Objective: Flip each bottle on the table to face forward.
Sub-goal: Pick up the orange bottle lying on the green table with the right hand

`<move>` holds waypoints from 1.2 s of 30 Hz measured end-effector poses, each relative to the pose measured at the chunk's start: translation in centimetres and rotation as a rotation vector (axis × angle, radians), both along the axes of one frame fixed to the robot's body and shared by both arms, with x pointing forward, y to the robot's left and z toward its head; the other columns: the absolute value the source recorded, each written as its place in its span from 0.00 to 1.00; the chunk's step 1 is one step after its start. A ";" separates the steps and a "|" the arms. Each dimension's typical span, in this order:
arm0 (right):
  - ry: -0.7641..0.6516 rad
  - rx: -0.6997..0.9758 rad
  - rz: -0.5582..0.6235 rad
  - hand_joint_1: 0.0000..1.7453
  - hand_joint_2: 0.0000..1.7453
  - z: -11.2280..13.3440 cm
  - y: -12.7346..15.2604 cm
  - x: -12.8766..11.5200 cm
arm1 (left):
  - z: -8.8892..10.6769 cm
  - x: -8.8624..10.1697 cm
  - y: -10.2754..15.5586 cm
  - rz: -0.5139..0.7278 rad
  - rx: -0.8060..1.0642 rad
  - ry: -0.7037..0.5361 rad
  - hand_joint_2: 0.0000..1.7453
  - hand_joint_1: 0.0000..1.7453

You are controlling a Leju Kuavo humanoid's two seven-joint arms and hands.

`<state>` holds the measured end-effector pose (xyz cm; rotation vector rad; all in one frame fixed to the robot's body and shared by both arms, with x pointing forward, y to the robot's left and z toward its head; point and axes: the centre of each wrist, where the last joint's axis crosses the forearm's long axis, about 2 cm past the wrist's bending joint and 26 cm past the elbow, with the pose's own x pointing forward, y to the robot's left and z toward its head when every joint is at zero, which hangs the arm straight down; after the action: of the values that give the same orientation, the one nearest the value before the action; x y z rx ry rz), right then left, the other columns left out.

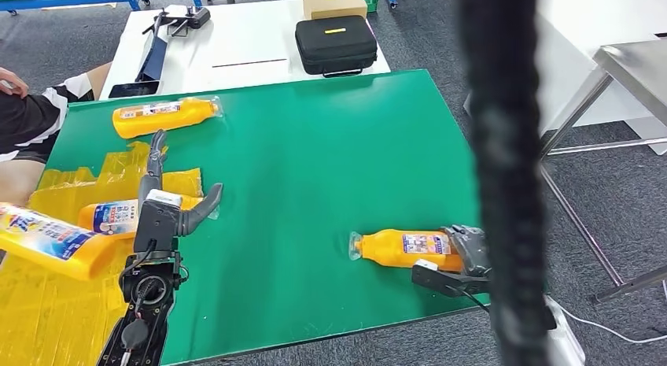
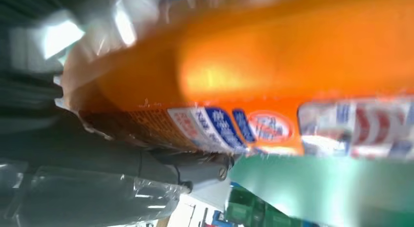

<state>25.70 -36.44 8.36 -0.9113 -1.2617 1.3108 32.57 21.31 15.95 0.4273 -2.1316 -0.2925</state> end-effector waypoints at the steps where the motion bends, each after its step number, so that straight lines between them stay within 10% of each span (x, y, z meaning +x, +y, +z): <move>1: -0.028 0.030 0.000 1.00 1.00 0.0 0.5 0.1 | 0.1 0.0 0.0 -0.005 -0.002 -0.001 1.00 0.00; 23: -0.279 0.375 -0.010 1.00 1.00 1.9 5.2 3.1 | 1.4 -0.4 -1.3 -0.156 -0.033 -0.011 1.00 0.00; 36: -0.492 0.968 0.048 1.00 1.00 3.5 11.5 7.1 | 2.8 -0.9 -4.2 -0.542 -0.163 0.057 1.00 0.00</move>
<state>32.77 -24.94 11.90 -0.4872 -2.0305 0.3617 31.65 17.13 18.77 -0.2597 -2.1639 -0.4245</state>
